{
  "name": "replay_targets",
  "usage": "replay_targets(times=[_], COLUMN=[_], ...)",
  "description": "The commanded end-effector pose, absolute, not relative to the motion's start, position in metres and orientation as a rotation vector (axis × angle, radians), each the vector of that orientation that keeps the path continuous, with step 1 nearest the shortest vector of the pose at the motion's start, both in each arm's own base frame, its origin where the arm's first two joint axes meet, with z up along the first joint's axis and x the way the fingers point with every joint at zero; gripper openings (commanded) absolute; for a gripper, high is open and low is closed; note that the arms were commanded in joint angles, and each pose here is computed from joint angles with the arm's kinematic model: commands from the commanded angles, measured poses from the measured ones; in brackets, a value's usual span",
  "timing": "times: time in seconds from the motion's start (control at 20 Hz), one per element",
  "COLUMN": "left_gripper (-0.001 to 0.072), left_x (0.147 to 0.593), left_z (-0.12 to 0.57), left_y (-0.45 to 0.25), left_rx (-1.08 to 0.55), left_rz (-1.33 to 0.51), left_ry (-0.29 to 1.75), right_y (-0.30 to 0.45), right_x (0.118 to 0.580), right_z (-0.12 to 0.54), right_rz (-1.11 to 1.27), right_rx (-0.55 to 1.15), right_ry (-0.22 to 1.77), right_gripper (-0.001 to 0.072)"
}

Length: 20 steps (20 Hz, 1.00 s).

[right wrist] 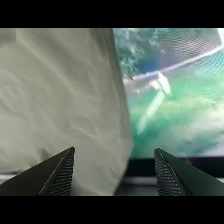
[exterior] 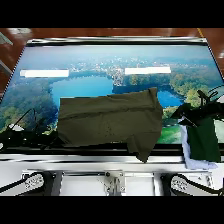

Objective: Fold the shirts.

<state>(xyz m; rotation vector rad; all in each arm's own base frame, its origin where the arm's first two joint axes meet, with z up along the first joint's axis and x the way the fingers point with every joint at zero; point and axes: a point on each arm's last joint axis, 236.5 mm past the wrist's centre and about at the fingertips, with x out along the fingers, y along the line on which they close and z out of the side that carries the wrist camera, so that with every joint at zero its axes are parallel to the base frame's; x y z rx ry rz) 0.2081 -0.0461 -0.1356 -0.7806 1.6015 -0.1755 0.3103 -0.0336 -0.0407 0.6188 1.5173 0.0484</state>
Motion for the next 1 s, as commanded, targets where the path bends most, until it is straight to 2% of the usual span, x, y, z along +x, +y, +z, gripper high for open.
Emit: replay_targets(times=[0.0, 0.15, 0.45, 0.5, 0.6, 0.7, 0.75, 0.8, 0.85, 0.9, 0.95], left_gripper=[0.004, 0.004, 0.004, 0.004, 0.0041, 0.0041, 0.004, 0.0041, 0.0041, 0.004, 0.004], left_x=[0.211, 0.217, 0.222, 0.223, 0.225, 0.226, 0.226, 0.226, 0.227, 0.23, 0.237], left_z=[-0.132, -0.118, -0.099, -0.098, -0.097, -0.096, -0.096, -0.097, -0.097, -0.095, -0.091], left_y=[-0.049, -0.047, -0.05, -0.05, -0.052, -0.053, -0.053, -0.052, -0.051, -0.05, -0.047], left_rx=[-0.765, -0.743, -0.725, -0.73, -0.746, -0.749, -0.748, -0.746, -0.73, -0.703, -0.671], left_rz=[-0.208, -0.221, -0.252, -0.252, -0.256, -0.256, -0.256, -0.254, -0.264, -0.284, -0.296], left_ry=[1.588, 1.543, 1.501, 1.497, 1.487, 1.485, 1.485, 1.482, 1.474, 1.462, 1.434], right_y=[-0.024, 0.011, 0.035, 0.038, 0.047, 0.057, 0.059, 0.062, 0.063, 0.063, 0.063], right_x=[0.276, 0.262, 0.24, 0.239, 0.239, 0.242, 0.244, 0.247, 0.25, 0.255, 0.267], right_z=[-0.064, -0.088, -0.116, -0.12, -0.128, -0.138, -0.139, -0.139, -0.136, -0.128, -0.116], right_rz=[0.055, 0.128, 0.115, 0.104, 0.092, 0.06, 0.05, 0.053, 0.059, 0.073, 0.106], right_rx=[0.498, 0.484, 0.564, 0.575, 0.555, 0.537, 0.524, 0.517, 0.517, 0.514, 0.487], right_ry=[1.662, 1.692, 1.723, 1.721, 1.713, 1.69, 1.679, 1.67, 1.667, 1.655, 1.614], right_gripper=[0.0623, 0.0624, 0.0621, 0.0604, 0.0602, 0.0488, 0.0487, 0.0344, 0.0098, 0.0058, 0.0054])
